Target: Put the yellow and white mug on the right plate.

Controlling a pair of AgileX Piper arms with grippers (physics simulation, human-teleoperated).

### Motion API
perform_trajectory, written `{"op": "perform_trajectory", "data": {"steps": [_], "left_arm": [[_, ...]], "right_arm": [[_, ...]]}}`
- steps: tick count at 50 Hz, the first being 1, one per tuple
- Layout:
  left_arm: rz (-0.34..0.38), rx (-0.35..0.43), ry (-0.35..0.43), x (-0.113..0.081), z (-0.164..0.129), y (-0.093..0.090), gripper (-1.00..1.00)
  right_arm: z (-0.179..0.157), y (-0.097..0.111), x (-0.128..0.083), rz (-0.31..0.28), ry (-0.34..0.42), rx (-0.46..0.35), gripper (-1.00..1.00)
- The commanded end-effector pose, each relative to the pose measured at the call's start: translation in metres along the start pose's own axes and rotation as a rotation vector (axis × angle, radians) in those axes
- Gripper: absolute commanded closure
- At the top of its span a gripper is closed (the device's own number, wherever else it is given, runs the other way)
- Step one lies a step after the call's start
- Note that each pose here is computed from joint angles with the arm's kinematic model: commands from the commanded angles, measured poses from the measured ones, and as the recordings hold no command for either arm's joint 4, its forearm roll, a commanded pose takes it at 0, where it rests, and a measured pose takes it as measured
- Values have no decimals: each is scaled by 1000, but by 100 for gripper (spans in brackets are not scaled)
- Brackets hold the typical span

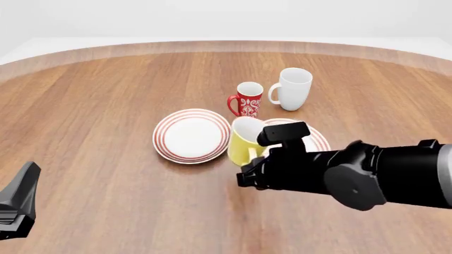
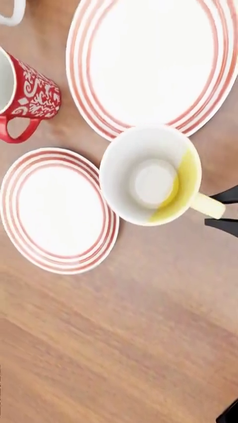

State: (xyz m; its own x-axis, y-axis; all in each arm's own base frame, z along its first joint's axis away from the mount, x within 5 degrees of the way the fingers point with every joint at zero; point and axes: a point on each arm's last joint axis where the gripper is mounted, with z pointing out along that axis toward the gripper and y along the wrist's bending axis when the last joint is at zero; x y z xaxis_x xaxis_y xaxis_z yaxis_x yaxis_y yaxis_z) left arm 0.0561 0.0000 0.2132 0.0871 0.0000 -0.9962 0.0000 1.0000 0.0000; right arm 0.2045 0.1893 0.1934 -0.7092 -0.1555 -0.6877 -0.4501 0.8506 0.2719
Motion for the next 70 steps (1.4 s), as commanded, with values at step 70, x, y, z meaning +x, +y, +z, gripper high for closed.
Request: {"op": "perform_trajectory", "data": {"steps": [70], "left_arm": [[0,0,0,0,0,0,-100]], "right_arm": [[18,-87,-17,-104,-33,218,100]]}}
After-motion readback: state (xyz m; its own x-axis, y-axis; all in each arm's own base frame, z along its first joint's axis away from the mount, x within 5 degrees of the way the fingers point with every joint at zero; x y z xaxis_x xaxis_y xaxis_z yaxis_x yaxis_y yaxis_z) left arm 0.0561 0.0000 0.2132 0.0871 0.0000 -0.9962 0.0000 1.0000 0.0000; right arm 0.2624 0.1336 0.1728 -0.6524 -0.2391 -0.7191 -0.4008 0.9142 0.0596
